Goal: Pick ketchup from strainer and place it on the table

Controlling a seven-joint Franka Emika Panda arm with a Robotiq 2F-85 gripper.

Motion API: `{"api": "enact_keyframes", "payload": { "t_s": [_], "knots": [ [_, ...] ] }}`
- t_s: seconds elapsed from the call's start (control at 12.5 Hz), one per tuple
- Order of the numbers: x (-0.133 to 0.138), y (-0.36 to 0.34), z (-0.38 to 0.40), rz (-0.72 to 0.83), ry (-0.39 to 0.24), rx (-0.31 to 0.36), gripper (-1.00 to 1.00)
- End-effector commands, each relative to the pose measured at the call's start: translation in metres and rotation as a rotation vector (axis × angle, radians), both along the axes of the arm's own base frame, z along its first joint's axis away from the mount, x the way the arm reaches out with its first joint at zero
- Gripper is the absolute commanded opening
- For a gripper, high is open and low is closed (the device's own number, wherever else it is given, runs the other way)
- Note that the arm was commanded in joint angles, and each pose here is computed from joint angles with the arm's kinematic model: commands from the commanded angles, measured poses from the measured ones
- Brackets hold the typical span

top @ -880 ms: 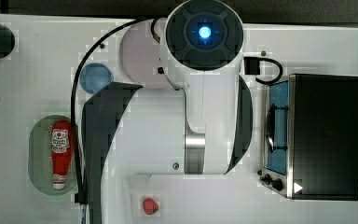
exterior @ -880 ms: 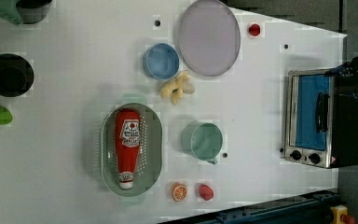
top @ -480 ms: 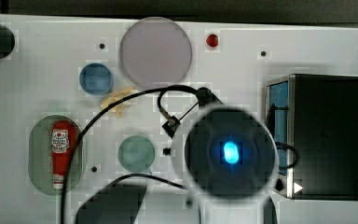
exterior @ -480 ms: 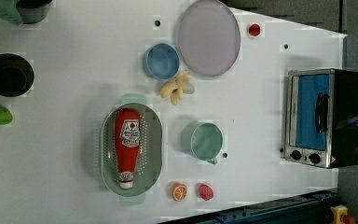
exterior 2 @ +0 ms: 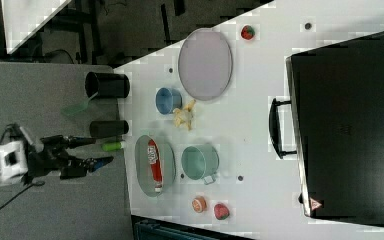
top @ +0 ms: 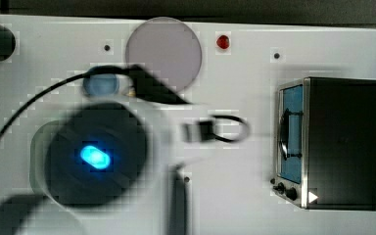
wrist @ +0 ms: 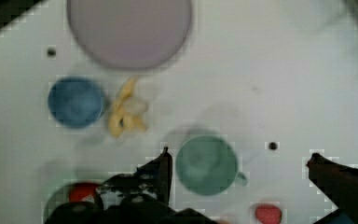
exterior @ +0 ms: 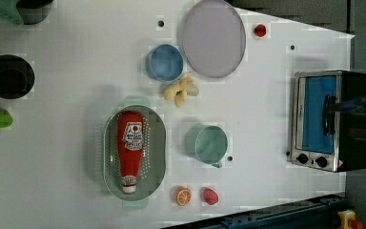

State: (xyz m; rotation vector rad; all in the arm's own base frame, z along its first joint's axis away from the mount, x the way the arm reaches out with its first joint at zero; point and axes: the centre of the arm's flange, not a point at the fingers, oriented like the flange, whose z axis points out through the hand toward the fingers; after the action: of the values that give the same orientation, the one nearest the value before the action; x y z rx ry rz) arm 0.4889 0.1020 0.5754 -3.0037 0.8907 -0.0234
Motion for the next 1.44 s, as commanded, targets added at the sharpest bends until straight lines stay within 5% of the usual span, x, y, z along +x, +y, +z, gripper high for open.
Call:
{"api": "enact_keyframes", "payload": {
  "t_s": [0.08, 0.64, 1.12, 1.44],
  "knots": [
    [-0.012, 0.100, -0.050, 0.146, 0.057, -0.001, 1.00],
    [-0.055, 0.242, -0.141, 0.377, 0.019, 0.070, 1.00],
    [-0.069, 0.267, -0.253, 0.462, -0.047, 0.141, 1.00],
    [-0.074, 0.274, -0.316, 0.426, -0.008, 0.142, 1.00]
  ]
}}
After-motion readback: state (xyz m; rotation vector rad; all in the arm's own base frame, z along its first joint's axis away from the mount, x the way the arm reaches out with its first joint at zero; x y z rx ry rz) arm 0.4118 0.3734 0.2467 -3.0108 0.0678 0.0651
